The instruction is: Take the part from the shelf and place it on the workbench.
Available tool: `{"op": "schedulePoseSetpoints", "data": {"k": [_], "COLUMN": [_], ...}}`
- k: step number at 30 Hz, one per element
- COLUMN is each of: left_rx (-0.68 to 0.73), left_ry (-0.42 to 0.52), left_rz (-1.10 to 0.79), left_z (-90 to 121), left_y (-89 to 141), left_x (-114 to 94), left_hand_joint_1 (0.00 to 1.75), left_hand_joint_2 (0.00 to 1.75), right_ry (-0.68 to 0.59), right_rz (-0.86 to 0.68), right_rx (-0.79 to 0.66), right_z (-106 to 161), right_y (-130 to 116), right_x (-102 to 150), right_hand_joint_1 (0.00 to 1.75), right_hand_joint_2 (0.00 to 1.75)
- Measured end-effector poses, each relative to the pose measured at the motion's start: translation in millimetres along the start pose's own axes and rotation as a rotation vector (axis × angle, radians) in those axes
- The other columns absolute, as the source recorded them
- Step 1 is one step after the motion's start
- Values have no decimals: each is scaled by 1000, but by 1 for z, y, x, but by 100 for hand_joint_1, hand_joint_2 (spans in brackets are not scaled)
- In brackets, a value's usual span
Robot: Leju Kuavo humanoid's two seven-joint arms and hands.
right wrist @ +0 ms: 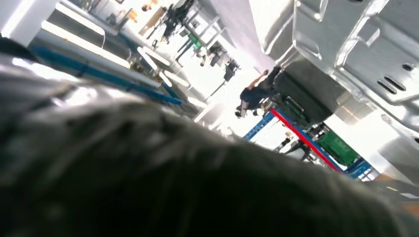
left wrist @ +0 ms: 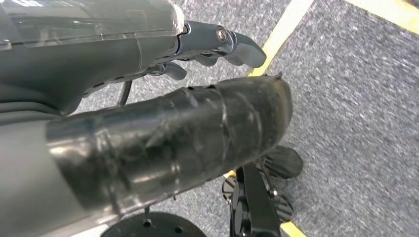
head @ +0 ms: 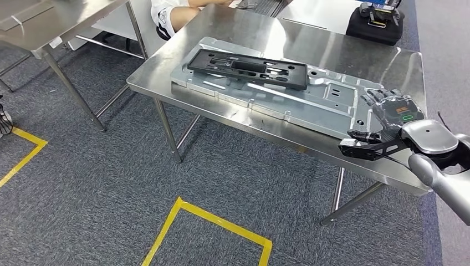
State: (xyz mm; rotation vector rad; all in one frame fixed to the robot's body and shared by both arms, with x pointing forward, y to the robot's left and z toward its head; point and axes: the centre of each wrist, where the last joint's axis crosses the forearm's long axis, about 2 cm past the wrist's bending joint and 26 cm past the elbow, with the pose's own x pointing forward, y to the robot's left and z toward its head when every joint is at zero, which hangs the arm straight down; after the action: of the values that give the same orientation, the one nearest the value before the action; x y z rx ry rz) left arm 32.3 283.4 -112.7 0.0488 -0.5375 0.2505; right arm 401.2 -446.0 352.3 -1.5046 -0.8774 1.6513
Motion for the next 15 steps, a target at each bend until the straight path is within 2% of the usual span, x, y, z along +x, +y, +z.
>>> {"op": "schedulePoseSetpoints", "data": {"k": [15], "left_rx": [1], "left_ry": [4], "left_rz": [0], "left_z": [1], "left_y": [0], "left_x": [-2], "left_hand_joint_1": [0], "left_hand_joint_2": [0], "right_ry": [3], "right_rz": [37], "right_rx": [9], "right_z": [2], "right_y": [-3], "right_x": [-6], "right_hand_joint_1": [0], "right_hand_joint_2": [0]}}
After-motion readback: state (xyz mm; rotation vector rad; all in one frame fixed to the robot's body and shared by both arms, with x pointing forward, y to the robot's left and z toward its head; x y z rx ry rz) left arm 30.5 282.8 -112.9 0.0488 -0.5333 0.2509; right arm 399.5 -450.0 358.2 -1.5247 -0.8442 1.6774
